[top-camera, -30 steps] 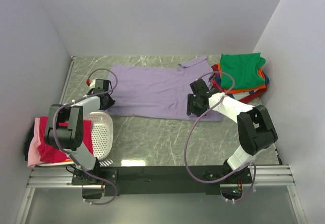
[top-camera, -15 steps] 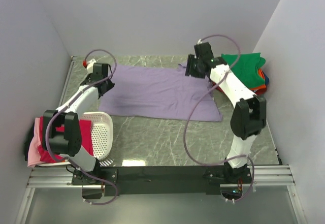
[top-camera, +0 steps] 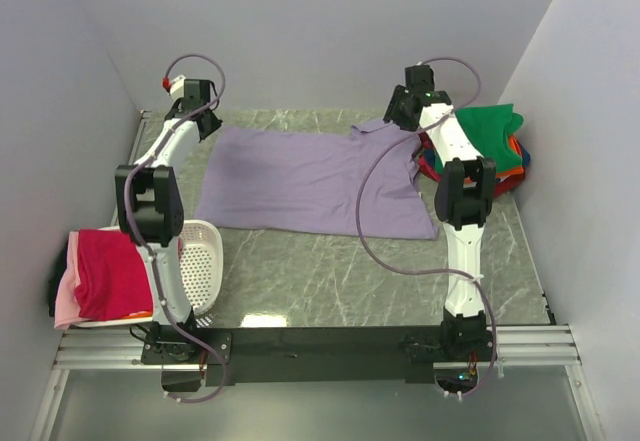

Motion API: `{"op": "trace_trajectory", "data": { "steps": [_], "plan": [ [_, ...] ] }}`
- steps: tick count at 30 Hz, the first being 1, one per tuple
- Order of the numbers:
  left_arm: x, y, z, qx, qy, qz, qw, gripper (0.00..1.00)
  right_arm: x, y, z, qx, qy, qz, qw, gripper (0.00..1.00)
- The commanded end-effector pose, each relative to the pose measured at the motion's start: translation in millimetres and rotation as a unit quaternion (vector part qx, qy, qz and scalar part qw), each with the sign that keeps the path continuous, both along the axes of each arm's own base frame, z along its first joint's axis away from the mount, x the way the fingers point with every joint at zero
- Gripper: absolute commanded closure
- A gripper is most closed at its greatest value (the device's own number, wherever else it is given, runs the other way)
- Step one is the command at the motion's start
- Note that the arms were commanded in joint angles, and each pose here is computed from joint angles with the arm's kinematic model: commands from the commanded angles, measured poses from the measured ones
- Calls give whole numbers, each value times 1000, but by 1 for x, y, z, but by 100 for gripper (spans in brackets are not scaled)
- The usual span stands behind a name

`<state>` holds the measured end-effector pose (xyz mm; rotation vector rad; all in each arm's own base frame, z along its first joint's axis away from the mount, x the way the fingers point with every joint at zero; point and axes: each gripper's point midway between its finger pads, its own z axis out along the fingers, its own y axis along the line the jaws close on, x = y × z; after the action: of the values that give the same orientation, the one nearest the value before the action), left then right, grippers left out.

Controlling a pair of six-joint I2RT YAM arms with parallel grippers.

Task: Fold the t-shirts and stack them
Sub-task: Fold the tshirt

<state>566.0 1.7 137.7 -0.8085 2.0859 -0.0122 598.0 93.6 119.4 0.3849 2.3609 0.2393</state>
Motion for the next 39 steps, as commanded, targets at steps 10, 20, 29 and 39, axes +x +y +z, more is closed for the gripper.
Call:
{"op": "trace_trajectory", "data": {
  "steps": [10, 20, 29, 39],
  "plan": [
    [71, 1, -25, 23, -2, -41, 999, 68, 35, 10, 13, 61, -71, 8, 996, 41],
    [46, -12, -39, -10, 0, -47, 999, 69, -21, 39, -20, 90, -5, 55, 994, 42],
    [-28, -64, -27, -20, -2, -78, 997, 69, -95, 51, -26, 29, 17, 80, 996, 42],
    [-89, -79, -92, -32, 83, -92, 992, 70, -127, 66, -59, -39, 62, 89, 993, 42]
  ]
}}
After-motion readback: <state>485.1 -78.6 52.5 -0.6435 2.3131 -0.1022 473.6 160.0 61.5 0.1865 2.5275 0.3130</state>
